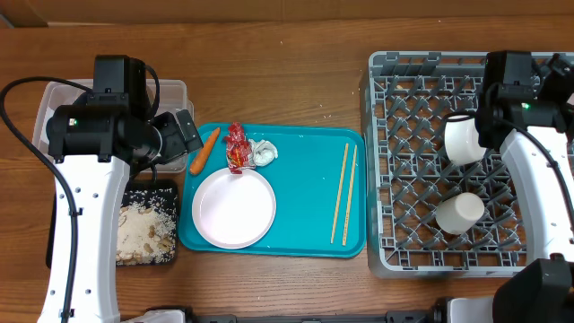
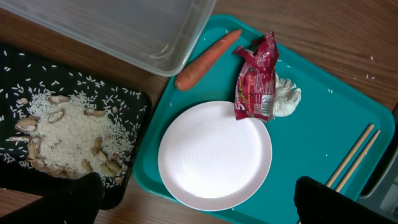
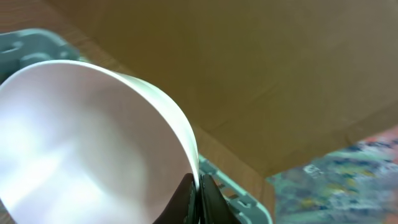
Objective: Sort waste into correct bins and load items into the dishwasher
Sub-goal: 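Lower the pink bowl into the rack's upper left and open the right gripper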
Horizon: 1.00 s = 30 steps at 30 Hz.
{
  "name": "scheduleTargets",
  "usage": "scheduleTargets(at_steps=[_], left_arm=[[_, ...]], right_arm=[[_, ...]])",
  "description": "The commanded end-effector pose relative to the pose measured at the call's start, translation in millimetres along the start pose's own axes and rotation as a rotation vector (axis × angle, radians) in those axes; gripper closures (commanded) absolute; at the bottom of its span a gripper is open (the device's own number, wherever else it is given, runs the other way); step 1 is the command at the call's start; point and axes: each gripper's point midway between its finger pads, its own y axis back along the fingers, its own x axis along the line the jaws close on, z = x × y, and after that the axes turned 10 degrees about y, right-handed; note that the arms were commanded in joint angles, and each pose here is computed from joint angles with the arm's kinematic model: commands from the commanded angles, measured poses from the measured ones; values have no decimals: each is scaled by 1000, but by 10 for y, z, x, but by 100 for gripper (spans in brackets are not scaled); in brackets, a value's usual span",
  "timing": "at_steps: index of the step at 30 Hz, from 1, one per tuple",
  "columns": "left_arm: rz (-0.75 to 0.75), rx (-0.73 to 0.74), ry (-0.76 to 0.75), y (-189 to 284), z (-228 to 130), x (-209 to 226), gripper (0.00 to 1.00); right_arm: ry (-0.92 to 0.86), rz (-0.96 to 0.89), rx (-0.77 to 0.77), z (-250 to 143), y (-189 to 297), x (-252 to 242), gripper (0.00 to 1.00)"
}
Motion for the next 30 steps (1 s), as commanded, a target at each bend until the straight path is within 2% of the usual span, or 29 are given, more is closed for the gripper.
scheduleTargets(at_steps=[1, 6, 11, 16, 24, 30], left_arm=[[7, -9, 13, 13, 26, 16, 0], [7, -8, 13, 13, 24, 15, 0], [6, -9, 13, 14, 25, 14, 0], [7, -9, 13, 14, 25, 15, 0], [7, -9, 13, 13, 25, 15, 0], [7, -9, 13, 13, 25, 15, 0]], right_arm=[[77, 106, -56, 69, 269, 273, 96], [163, 163, -184, 131, 825, 524, 96], [181, 159, -274, 160, 1165, 637, 96], [258, 62, -310, 138, 1198, 793, 96], [394, 50, -311, -64, 1178, 1338, 96], [411, 50, -309, -100, 1163, 1419, 96]])
